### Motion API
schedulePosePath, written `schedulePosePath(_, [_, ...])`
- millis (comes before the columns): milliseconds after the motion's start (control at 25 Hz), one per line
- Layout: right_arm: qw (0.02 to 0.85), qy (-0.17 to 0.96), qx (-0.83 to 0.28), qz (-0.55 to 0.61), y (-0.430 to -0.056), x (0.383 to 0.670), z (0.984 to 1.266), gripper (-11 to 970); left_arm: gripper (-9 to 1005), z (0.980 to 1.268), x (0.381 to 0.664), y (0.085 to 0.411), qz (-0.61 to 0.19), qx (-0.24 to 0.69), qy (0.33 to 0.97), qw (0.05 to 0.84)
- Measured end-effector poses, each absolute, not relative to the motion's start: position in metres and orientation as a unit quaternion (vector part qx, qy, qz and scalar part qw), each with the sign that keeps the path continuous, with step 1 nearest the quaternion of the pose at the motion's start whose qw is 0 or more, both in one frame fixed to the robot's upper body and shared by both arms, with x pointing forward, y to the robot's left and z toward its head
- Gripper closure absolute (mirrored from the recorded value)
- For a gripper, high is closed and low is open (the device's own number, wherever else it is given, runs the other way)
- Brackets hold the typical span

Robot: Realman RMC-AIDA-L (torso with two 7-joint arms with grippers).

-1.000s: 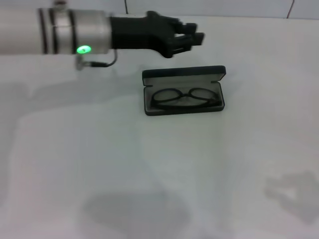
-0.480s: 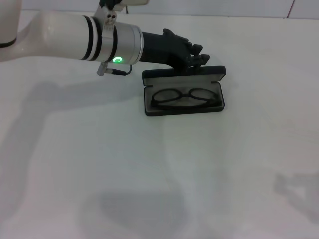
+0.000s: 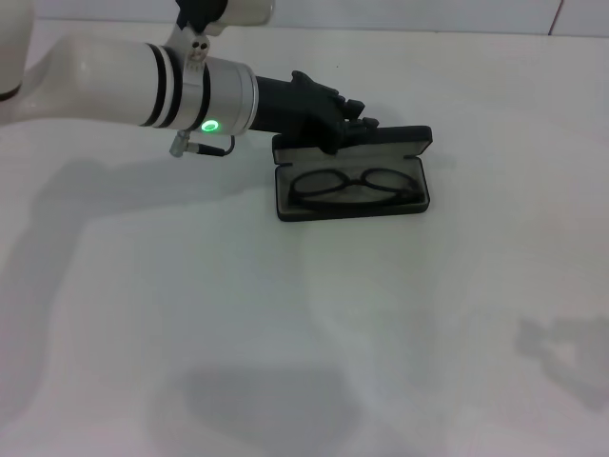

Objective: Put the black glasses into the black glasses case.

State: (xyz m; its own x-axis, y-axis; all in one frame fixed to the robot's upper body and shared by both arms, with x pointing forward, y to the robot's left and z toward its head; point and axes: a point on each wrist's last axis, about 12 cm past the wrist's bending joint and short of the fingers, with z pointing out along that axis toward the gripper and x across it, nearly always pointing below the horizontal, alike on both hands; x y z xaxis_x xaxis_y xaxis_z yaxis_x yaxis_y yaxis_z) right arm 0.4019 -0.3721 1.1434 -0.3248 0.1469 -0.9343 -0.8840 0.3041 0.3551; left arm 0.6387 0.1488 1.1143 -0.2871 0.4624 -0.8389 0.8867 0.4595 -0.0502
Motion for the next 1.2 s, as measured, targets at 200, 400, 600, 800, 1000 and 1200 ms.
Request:
schedulePosePath(200, [0.505, 0.633, -0.289, 0.510, -0.372, 0.405, 1.143, 773, 708, 1.109, 0.636, 0.150, -0.262, 0.449, 0.763, 0.385])
schedulePosePath(400, [0.508, 0.634, -0.283, 0.510, -0.372, 0.406, 1.140, 773, 709, 1.105, 0.633, 0.148, -0.257, 0.459, 0.764, 0.373])
schedulePosePath(600, [0.509, 0.633, -0.281, 0.510, -0.371, 0.407, 1.138, 774, 710, 1.103, 0.629, 0.148, -0.264, 0.464, 0.763, 0.365])
schedulePosePath(800, [0.512, 0.633, -0.279, 0.509, -0.372, 0.408, 1.139, 774, 711, 1.102, 0.624, 0.146, -0.279, 0.474, 0.757, 0.353])
schedulePosePath(1000, [0.513, 0.630, -0.276, 0.513, -0.371, 0.411, 1.138, 773, 711, 1.096, 0.617, 0.145, -0.280, 0.492, 0.754, 0.333])
schedulePosePath(1200, [0.513, 0.629, -0.276, 0.514, -0.371, 0.412, 1.138, 773, 712, 1.095, 0.613, 0.147, -0.284, 0.496, 0.751, 0.331])
